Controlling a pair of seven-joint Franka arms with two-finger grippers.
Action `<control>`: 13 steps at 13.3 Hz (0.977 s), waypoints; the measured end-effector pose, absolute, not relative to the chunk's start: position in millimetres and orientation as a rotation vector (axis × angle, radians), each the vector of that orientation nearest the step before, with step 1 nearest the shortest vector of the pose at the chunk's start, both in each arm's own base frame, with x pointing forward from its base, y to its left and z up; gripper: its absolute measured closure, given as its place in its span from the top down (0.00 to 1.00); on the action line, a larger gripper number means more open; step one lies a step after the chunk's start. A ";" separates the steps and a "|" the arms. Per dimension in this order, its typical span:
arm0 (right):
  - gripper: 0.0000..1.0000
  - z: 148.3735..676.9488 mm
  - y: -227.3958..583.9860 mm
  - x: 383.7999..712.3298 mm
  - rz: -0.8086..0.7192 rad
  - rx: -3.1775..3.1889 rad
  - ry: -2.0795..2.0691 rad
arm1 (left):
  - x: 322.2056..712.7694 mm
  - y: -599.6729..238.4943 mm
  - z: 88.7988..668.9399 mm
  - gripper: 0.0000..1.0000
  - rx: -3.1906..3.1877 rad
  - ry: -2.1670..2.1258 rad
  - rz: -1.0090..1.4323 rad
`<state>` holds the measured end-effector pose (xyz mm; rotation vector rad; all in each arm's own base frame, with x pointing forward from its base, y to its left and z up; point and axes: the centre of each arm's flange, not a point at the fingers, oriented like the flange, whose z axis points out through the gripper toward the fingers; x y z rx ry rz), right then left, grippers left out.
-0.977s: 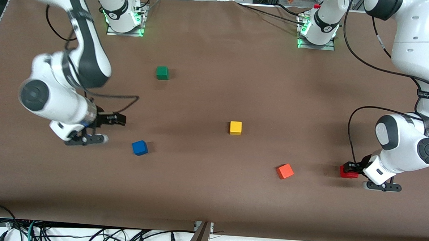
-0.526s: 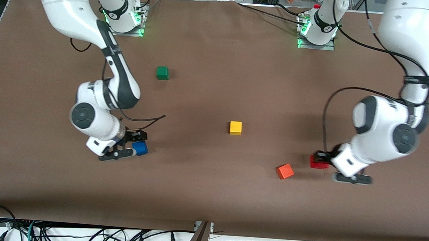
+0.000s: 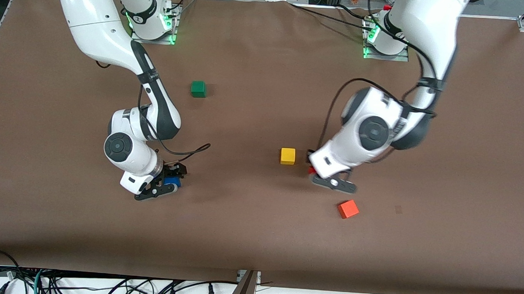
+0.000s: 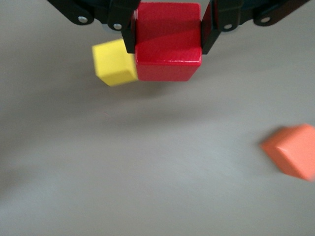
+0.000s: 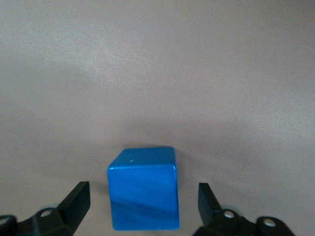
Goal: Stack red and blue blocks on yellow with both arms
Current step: 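Carry the red cube with the left gripper toward the yellow cube, then lower the red cube onto the yellow cube while the right gripper lifts blue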
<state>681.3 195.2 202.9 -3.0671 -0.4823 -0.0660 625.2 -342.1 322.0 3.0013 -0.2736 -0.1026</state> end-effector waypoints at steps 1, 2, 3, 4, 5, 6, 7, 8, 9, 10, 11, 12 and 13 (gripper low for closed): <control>0.78 202.5 193.8 681.8 -0.066 -3.068 -0.479 | 615.0 -358.1 317.6 0.55 3.008 -0.251 -0.120; 0.65 203.3 192.7 682.4 -0.062 -3.068 -0.477 | 604.8 -372.2 313.0 0.55 3.015 -0.239 -0.137; 0.55 206.3 192.3 683.9 -0.046 -3.065 -0.469 | 594.8 -384.0 307.2 0.55 3.025 -0.249 -0.154; 0.55 213.2 192.2 687.0 -0.019 -3.055 -0.448 | 585.8 -392.4 300.9 0.55 3.044 -0.277 -0.162; 0.55 223.7 191.5 691.2 0.022 -3.038 -0.417 | 578.2 -398.5 294.4 0.55 3.072 -0.298 -0.164; 0.55 237.0 189.9 696.2 0.060 -3.022 -0.395 | 572.0 -403.7 288.6 0.55 3.099 -0.307 -0.163; 0.55 251.4 187.8 701.2 0.086 -3.012 -0.384 | 565.9 -409.9 284.1 0.55 3.114 -0.308 -0.165; 0.55 266.6 185.7 705.4 0.103 -3.005 -0.379 | 560.3 -416.6 280.4 0.55 3.123 -0.299 -0.164; 0.55 281.0 184.8 707.9 0.115 -3.001 -0.370 | 555.2 -423.8 277.3 0.55 3.125 -0.292 -0.153; 0.55 296.4 184.7 709.1 0.122 -3.000 -0.349 | 551.9 -429.3 274.3 0.55 3.122 -0.285 -0.138; 0.55 314.6 185.5 708.7 0.128 -3.001 -0.317 | 550.3 -432.5 271.7 0.55 3.117 -0.279 -0.122; 0.55 334.6 186.7 706.5 0.132 -3.003 -0.277 | 549.8 -433.3 269.3 0.55 3.112 -0.274 -0.108; 0.55 354.7 189.2 703.1 0.132 -3.004 -0.227 | 550.5 -432.1 267.1 0.55 3.109 -0.268 -0.095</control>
